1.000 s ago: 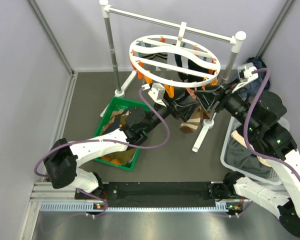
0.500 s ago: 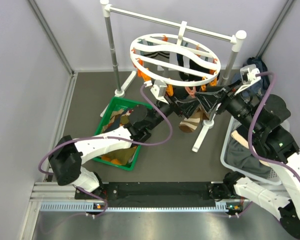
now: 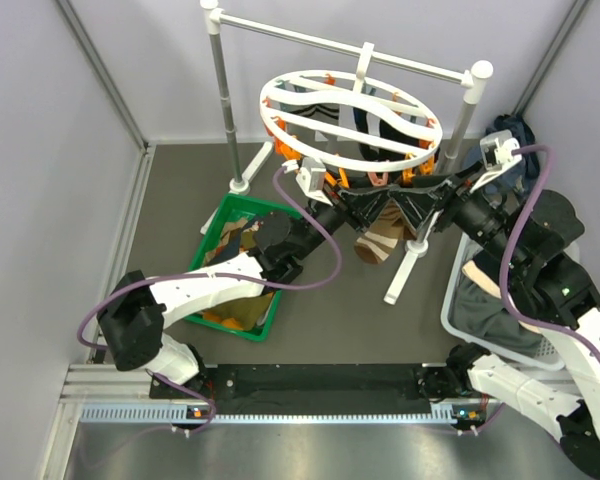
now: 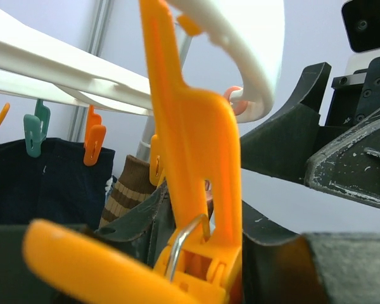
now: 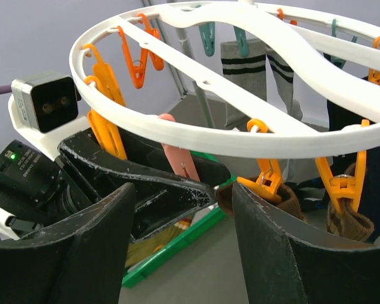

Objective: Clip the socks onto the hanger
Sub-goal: Open the clamp at the hanger.

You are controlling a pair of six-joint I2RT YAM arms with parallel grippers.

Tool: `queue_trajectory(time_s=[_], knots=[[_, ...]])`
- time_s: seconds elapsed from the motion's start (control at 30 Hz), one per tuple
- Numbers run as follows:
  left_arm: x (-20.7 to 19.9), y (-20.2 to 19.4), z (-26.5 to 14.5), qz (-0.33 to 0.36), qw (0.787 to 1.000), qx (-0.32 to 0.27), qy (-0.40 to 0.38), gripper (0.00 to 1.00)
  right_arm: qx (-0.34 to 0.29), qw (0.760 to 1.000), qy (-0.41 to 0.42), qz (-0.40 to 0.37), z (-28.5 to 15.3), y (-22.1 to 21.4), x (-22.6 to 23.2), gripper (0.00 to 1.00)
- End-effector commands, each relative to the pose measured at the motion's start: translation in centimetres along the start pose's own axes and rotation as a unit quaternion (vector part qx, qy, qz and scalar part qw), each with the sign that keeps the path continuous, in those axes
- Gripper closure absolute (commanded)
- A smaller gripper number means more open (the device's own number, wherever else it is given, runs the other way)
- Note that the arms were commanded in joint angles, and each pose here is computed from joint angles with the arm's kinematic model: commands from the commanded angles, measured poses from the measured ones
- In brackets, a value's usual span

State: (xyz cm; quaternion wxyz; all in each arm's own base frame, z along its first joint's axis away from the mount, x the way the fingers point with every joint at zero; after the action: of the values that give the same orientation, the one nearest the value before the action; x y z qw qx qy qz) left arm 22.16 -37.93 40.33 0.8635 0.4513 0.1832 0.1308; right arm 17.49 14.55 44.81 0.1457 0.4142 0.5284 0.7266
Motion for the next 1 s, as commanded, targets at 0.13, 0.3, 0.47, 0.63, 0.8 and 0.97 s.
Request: queue_trajectory(time_s=[0.13,0.3,0.47,0.63,0.8,0.97], knots=[[-0.7,0.0,0.7,0.029,0.998,-0.009,0.047,0.73,-0.013,1.0,-0.013,-0.006,-0.8,1.7,0.5,0.38],[-0.8,-1.7,0.9,0.092,0.99,0.021,0.106,0.76,-0.018,0.999,-0.038,0.001,-0.6,1.5,-0.3,0.39],[-1.5,-2.3,1.6,0.126,0.981,0.033,0.141,0.76,-0.036,0.997,-0.06,0.014,-0.5,1.5,-1.0,0.43],[-2.1,-3.3,1.9,0.156,0.975,0.047,0.151,0.77,-0.039,0.995,-0.085,0.018,0.0,1.2,-1.9,0.46],[-2.3,-3.6,2.2,0.162,0.973,0.051,0.157,0.77,-0.051,0.991,-0.118,0.021,0.1,0.9,-3.0,0.48],[-2.4,-3.7,2.4,0.176,0.971,0.054,0.154,0.77,-0.052,0.991,-0.126,0.018,0.5,0.5,-3.6,0.51]])
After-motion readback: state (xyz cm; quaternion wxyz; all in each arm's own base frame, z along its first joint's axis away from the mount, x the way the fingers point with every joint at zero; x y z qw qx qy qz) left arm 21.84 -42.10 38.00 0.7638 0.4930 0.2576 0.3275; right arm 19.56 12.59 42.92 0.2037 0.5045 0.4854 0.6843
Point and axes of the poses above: each gripper's point midway between its finger pads, its own z axis out along the fingers, its own x axis along the line the jaws close on, y = z × x, the point moved 5 cm from there along -z, back along the fingers, and after that the axes turned 10 degrees about z, right-handed, at the moved point
